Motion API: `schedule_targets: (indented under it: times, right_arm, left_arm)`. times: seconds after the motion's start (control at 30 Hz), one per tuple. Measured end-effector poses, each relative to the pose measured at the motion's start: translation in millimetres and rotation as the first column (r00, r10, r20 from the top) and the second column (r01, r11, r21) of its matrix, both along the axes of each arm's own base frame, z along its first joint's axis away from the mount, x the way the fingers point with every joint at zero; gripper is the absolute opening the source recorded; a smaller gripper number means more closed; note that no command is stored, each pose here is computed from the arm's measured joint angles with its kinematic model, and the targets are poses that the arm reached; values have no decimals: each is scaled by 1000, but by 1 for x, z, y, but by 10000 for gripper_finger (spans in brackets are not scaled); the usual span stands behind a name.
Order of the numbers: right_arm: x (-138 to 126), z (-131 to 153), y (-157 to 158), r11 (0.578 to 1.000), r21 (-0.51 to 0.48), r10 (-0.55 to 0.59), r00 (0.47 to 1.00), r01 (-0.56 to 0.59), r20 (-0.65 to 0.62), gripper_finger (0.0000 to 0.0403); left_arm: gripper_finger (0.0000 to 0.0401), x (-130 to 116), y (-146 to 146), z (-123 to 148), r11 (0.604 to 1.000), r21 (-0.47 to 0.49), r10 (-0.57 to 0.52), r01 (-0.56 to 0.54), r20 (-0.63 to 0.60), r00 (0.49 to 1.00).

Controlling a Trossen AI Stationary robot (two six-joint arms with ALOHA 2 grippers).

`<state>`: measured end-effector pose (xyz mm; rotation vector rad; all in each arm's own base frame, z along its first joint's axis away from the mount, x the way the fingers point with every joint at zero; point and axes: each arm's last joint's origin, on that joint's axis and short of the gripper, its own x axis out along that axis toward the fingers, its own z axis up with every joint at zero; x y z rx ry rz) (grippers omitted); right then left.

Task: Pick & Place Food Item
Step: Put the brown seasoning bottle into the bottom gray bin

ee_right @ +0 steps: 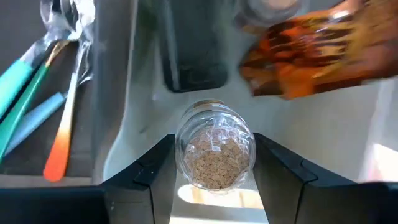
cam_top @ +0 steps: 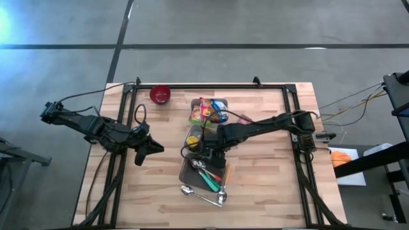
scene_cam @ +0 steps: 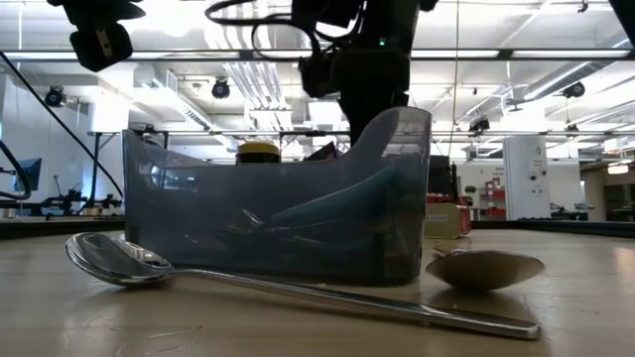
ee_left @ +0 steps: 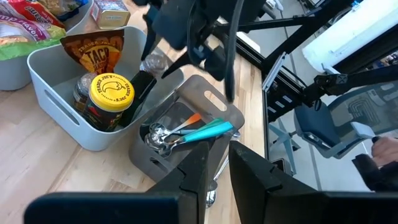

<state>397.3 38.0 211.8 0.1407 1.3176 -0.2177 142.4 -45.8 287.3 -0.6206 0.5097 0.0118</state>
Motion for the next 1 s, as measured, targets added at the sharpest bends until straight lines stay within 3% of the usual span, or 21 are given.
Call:
schedule_targets:
  times: [0.6, 0.77, 1.0]
  right_arm:
    - [5, -7, -16, 996, 84, -35, 999, 35, -6, 169]
    - [5, -7, -17, 992, 119, -31, 999, 32, -11, 201]
    - [5, -7, -18, 992, 119, -35, 999, 36, -11, 211]
  left_arm:
    - [67, 0, 0, 0, 1000, 0, 0, 0, 0, 1000]
    - [67, 0, 0, 0, 1000, 0, 0, 0, 0, 1000]
    - [67, 0, 0, 0, 1000, 0, 0, 0, 0, 1000]
